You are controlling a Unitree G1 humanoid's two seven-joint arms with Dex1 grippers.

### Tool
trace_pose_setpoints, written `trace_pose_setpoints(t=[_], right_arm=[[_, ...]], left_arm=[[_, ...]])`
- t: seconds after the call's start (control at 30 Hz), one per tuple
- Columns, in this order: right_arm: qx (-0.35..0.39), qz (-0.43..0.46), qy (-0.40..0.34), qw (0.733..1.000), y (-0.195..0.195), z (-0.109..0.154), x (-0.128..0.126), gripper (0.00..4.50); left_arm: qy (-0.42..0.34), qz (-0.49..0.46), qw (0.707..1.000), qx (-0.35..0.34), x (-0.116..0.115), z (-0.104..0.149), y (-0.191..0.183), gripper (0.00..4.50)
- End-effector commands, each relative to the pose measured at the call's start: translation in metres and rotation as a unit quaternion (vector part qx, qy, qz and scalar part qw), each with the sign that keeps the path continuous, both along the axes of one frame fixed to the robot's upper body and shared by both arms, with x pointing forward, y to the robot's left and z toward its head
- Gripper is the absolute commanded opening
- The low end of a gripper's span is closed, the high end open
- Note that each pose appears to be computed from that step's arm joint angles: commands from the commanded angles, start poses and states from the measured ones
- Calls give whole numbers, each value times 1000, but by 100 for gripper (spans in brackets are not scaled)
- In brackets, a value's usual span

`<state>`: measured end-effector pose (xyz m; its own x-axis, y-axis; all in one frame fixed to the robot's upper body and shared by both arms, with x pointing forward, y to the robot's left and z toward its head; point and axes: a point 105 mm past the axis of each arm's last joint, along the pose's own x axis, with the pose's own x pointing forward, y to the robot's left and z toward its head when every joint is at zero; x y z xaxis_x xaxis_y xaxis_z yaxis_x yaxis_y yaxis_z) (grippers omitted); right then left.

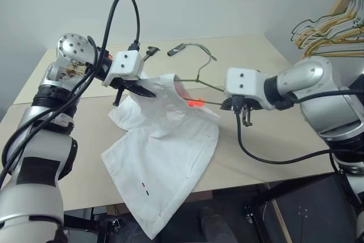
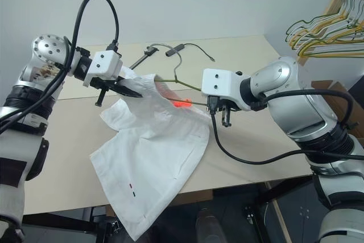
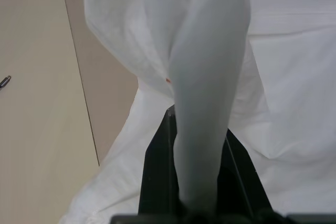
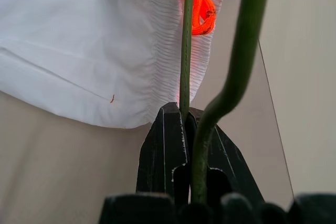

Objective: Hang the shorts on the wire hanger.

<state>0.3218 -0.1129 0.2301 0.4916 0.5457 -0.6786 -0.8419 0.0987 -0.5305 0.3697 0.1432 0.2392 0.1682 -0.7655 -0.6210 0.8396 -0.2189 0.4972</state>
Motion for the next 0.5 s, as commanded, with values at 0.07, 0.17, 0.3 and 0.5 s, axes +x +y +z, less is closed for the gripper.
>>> trace_pose_setpoints(t=[0.07, 0.17, 0.3, 0.5], right_arm=[[-12, 7, -48, 999, 2, 16, 0, 0], [-1, 3, -70, 998, -2, 18, 5, 27], [1, -24, -69, 997, -16, 16, 7, 146], [35, -120, -36, 991, -61, 6, 15, 351]], left_arm=[[-6, -14, 1000, -23, -3, 8, -6, 2], [3, -10, 999, -37, -3, 7, -5, 0], [19, -2, 998, -52, -6, 4, -2, 0], [35, 21, 995, -86, -2, 4, -3, 0]])
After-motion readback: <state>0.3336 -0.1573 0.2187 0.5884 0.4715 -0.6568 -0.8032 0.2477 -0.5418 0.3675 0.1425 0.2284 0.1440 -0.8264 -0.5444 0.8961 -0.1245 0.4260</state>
